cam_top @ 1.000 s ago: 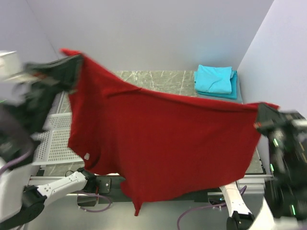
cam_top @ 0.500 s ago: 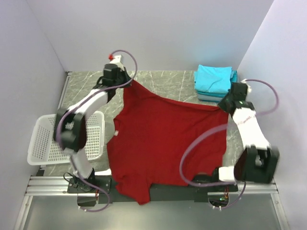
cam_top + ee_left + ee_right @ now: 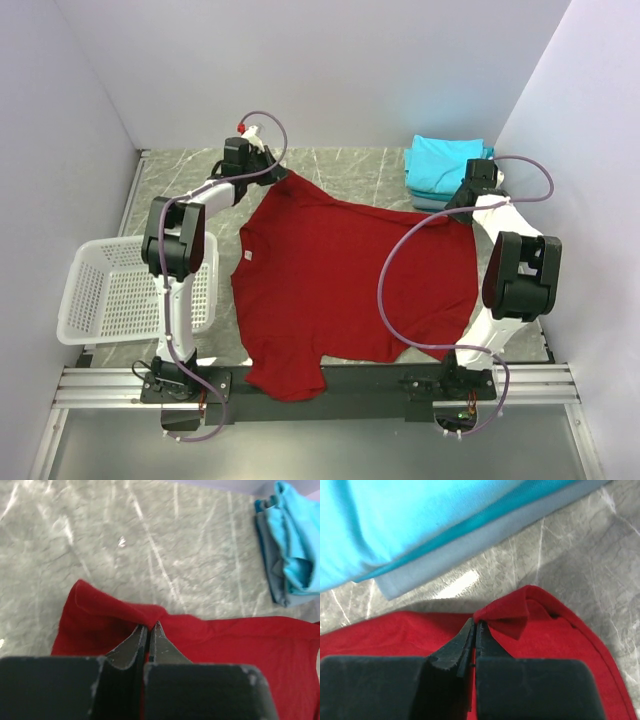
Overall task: Fold and stack the t-shirts
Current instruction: Flatten the tshirt out, then fold the tshirt
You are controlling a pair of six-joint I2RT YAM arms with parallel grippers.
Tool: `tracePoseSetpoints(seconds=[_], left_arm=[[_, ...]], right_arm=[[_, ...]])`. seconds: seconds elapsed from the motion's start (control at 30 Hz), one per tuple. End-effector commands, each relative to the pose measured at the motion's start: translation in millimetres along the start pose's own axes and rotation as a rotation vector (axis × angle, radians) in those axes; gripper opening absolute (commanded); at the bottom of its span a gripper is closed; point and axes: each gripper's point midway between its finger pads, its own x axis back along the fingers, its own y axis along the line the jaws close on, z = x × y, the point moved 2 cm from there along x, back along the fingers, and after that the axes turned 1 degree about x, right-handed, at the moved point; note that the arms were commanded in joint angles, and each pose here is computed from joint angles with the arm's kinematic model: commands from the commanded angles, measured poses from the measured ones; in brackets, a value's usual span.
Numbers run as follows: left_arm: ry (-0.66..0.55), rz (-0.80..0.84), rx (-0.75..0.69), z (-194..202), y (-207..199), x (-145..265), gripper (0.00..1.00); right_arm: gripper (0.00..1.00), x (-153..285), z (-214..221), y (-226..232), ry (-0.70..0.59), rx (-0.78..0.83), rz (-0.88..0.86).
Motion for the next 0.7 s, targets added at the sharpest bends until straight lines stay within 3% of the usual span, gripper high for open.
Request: tracePoseSetpoints(seconds=[0.0, 0.47, 0.67], left_arm=[[-0.094, 0.104, -0.039, -34.9, -39.7, 18.4, 0.01], [-0.084, -0.048, 0.080, -9.0, -60.1, 99.2, 0.01], [-0.024, -0.153, 0.171, 25.6, -67.0, 147.4, 0.01]], right_arm=[[0.00, 10.7, -28.0, 7.4, -0.085, 0.000, -0.023], [0.00, 40.8, -10.9, -3.2, -0.047, 0.020, -0.019], [0.00, 57.0, -3.0, -10.4, -0.019, 0.033, 0.000]])
